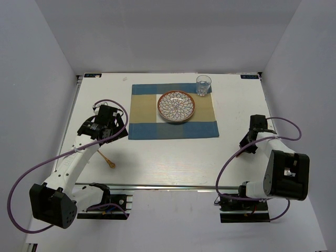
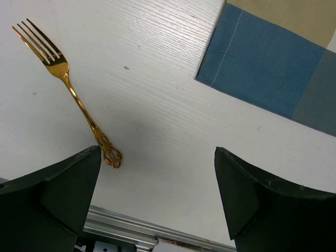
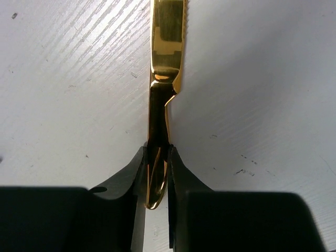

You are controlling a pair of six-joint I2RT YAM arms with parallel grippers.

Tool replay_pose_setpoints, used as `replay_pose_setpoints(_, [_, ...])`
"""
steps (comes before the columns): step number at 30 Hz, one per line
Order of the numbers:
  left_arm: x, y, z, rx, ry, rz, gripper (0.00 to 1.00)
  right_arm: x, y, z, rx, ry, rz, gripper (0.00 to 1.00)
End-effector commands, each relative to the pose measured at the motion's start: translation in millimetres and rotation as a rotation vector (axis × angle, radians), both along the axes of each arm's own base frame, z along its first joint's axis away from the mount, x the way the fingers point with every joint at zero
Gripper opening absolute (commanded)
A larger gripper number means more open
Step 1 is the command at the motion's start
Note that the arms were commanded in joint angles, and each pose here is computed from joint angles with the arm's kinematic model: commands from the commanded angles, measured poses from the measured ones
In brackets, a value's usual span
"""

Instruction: Set the dinner table for one person

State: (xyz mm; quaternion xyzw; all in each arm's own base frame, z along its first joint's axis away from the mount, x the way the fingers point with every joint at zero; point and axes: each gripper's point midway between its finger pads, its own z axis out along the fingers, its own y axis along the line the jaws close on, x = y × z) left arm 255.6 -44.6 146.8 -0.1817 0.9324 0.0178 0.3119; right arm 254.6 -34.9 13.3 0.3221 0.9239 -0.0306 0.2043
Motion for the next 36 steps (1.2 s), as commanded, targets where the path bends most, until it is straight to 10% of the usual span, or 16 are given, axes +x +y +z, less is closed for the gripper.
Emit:
replay_pose_setpoints(1, [3, -2, 9, -0.009, -0.038, -0.013, 0.98, -21, 13, -6, 0.050, 0.025, -0.003, 0.00])
replay_pose_setpoints(15, [2, -8, 14, -0.037, -0.065, -0.051, 0.98, 42, 31, 66, 0.006, -0.255, 0.196, 0.00])
replay_pose_setpoints(36, [3, -21, 21, -0.091, -0.116, -0.130, 0.98, 155, 169, 57, 0.027, -0.110, 0.749, 0.00])
